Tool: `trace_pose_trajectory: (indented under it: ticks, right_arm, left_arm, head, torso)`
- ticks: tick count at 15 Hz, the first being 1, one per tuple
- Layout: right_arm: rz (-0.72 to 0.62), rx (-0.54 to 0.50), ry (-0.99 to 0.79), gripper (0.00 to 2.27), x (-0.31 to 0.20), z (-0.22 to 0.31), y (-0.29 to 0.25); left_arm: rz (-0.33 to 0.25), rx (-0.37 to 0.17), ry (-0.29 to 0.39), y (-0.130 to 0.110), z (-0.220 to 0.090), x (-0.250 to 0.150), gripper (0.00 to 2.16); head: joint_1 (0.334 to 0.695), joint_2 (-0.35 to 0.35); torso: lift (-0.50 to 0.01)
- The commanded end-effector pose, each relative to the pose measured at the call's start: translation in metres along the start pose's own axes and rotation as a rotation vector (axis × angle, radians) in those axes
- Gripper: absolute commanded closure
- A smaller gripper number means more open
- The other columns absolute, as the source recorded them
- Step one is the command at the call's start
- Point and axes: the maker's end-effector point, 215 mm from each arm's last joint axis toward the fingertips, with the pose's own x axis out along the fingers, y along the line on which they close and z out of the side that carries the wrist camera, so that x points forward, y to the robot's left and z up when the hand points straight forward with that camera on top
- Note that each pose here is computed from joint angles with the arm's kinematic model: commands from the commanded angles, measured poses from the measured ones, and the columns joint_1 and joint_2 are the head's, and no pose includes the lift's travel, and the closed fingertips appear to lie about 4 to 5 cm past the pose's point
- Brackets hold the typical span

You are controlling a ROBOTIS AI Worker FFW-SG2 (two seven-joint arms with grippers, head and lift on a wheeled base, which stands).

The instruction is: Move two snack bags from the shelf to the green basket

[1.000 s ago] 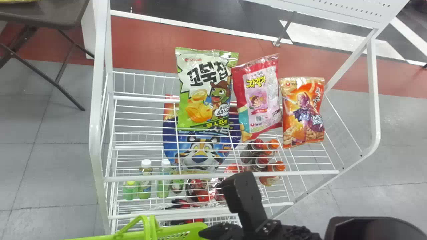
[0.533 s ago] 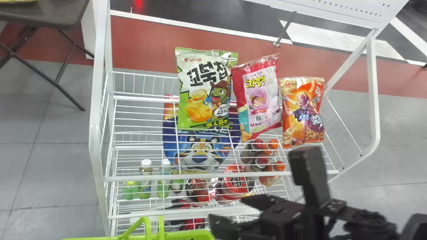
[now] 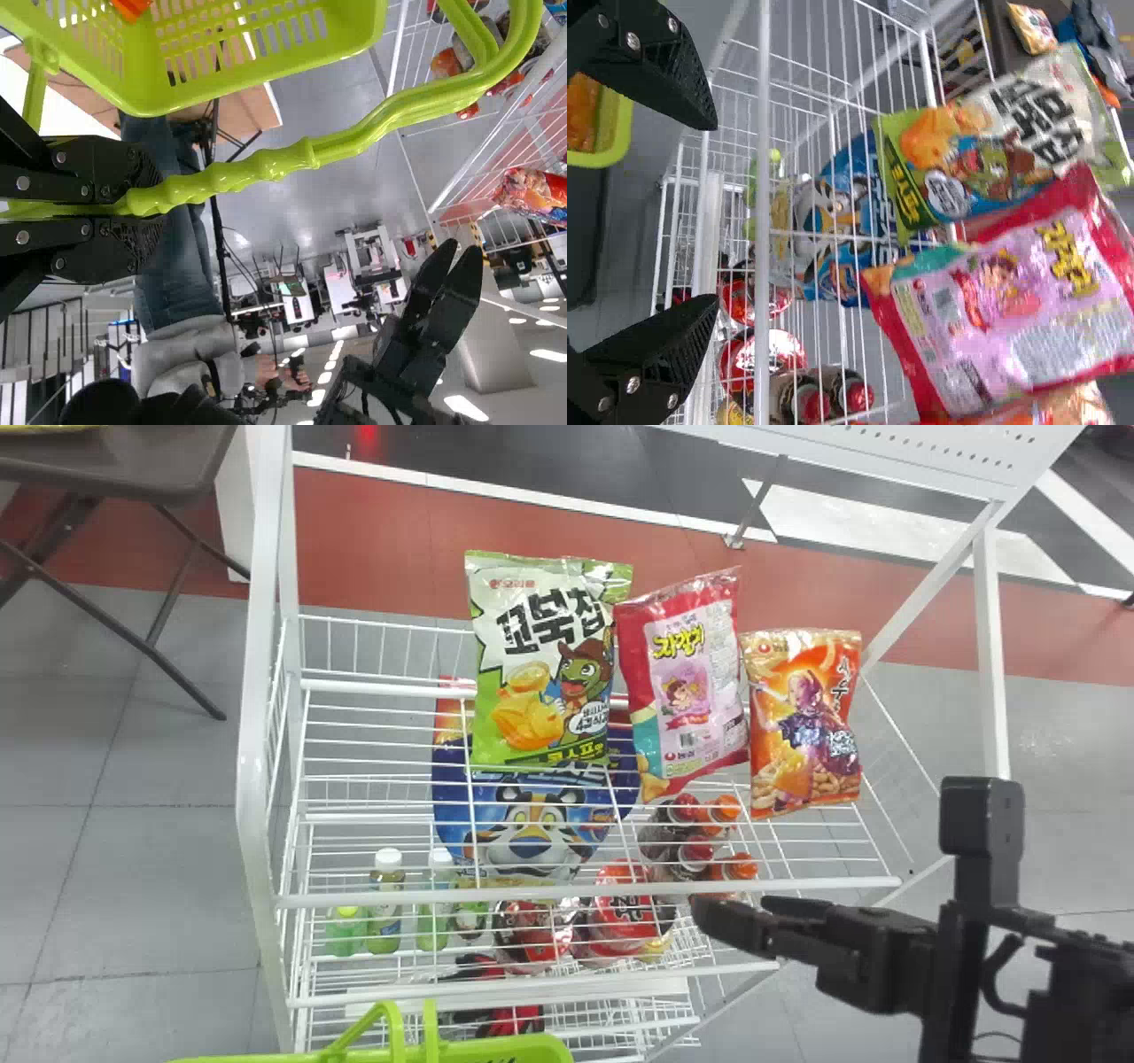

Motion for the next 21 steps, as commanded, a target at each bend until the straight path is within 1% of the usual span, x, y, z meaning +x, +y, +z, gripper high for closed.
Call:
trace_pose_trajectory:
  ticks: [1, 3, 6, 8, 14, 16, 18, 21]
  right_arm:
    - [-0.021, 0.067, -0.028, 0.16, 0.019, 0.011, -0.031]
    - [-0.027, 0.051, -0.178, 0.17, 0.032, 0.064, -0.051]
    - [-0.026, 0.006, -0.344, 0.17, 0.039, 0.126, -0.072]
    - [-0.052, -0.009, -0.393, 0.17, 0.042, 0.146, -0.089]
    - [-0.148, -0.128, -0.478, 0.18, 0.071, 0.201, -0.133]
    - [-0.180, -0.152, -0.472, 0.18, 0.077, 0.204, -0.149]
    - [-0.206, -0.137, -0.439, 0.18, 0.081, 0.193, -0.170]
    - [-0.226, -0.112, -0.413, 0.18, 0.085, 0.179, -0.187]
  left_arm:
    - [-0.001, -0.002, 0.001, 0.001, 0.000, 0.001, 2.08]
    - [0.002, -0.006, 0.003, 0.003, -0.001, 0.001, 2.08]
    - [0.003, -0.005, 0.007, 0.005, 0.000, 0.001, 2.08]
    - [0.007, -0.004, 0.010, 0.008, 0.002, 0.001, 2.08]
    - [0.007, -0.010, 0.014, 0.009, 0.001, 0.001, 2.08]
    - [0.011, -0.015, 0.014, 0.011, 0.001, 0.000, 2.08]
    - [0.010, -0.013, 0.015, 0.011, 0.001, -0.001, 2.08]
    - [0.007, -0.011, 0.013, 0.011, 0.002, -0.002, 2.08]
  head:
    - [0.695, -0.350]
    - [0.695, -0.350]
    - [0.695, -0.350]
    - [0.695, -0.350]
    - [0.695, -0.350]
    - [0.695, -0.350]
    - [0.695, -0.350]
    - [0.695, -0.350]
  torso:
    - [-0.017]
    - [-0.017]
    - [-0.017]
    - [-0.017]
    - [-0.017]
    - [-0.017]
    - [-0.017]
    - [-0.017]
